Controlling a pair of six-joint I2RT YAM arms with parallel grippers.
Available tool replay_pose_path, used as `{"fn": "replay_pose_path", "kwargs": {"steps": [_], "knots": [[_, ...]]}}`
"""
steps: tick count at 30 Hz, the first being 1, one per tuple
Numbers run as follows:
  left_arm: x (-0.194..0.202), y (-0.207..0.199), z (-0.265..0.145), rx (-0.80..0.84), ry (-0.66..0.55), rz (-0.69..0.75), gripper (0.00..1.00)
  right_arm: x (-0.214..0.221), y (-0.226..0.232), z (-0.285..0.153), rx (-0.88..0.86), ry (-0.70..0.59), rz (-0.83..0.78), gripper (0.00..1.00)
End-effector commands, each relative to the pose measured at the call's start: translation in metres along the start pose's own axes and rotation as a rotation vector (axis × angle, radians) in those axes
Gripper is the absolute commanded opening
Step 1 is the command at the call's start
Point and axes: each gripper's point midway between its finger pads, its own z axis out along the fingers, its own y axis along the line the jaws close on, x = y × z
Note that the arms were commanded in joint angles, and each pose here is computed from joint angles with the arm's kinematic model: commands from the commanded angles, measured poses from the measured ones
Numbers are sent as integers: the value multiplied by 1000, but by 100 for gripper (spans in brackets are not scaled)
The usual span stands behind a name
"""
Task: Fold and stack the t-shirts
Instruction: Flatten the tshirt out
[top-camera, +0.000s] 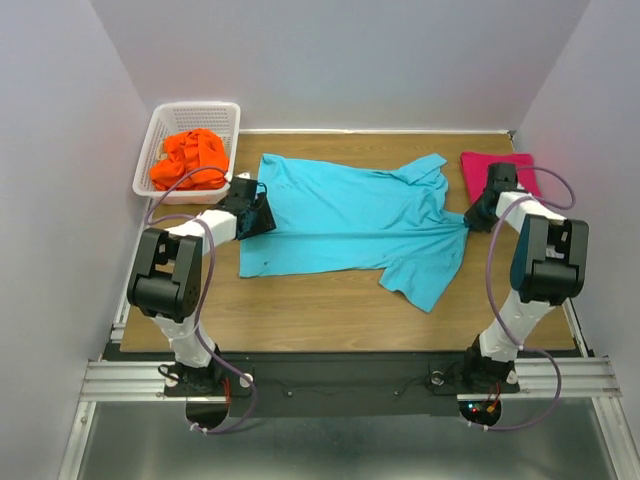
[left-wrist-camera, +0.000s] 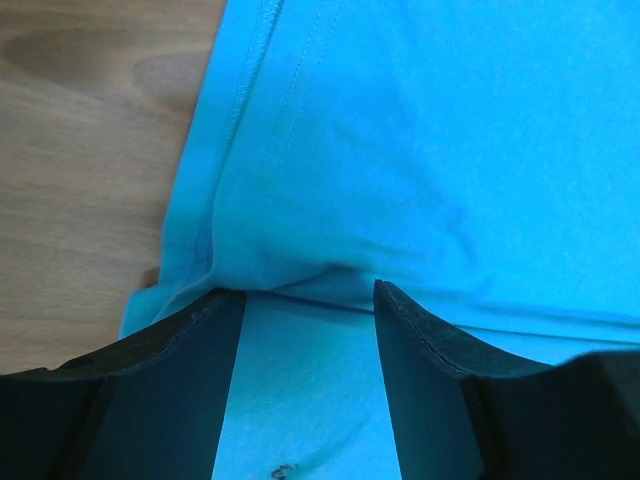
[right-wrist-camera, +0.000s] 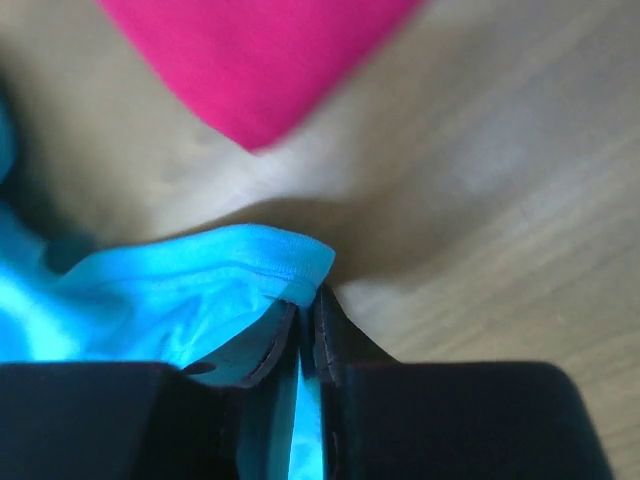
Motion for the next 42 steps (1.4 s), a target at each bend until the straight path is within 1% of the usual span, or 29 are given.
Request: {"fn": "replay_pose_path", "kwargs": {"steps": [1,4,5,7,8,10,11,12,15,19,22,24,32,34,39,42], "knots": [[-36,-12,-35,30,-88,-47,71,-47,31,-34,-133,-132,-11,32],[-32,10,-53,-56,-119,-51,76,-40,24,-53,-139,-141,-12,49],[-21,21,-63,-87,-111,-50,76,-30,16,-63,-140,-139,-12,56],[-6,39,-72,-150,-101,-55,77,-13,6,-69,-137,-118,-16,61],[8,48,-77,-167,-90,-59,77,3,-5,-74,-128,-101,-22,65],[24,59,-80,-197,-63,-64,77,17,-14,-79,-122,-86,-28,71],[29,61,-84,-195,-63,-76,77,32,-25,-76,-102,-53,-37,72],[43,67,-82,-208,-35,-77,77,33,-27,-83,-108,-66,-40,72],[60,75,-81,-225,-10,-88,77,49,-36,-84,-98,-43,-54,74],[64,77,-74,-230,0,-89,70,60,-39,-87,-117,-24,-62,74],[69,76,-69,-225,26,-86,68,68,-45,-86,-106,-10,-73,74],[73,75,-67,-221,39,-83,65,68,-51,-88,-81,-23,-86,74],[87,75,-73,-203,77,-93,65,74,-59,-92,-61,-17,-96,74],[89,75,-73,-205,82,-91,61,75,-59,-92,-62,-13,-98,74],[98,77,-70,-213,114,-88,60,85,-61,-89,-66,17,-101,74],[99,78,-65,-220,117,-82,57,93,-60,-85,-80,51,-105,74]]}}
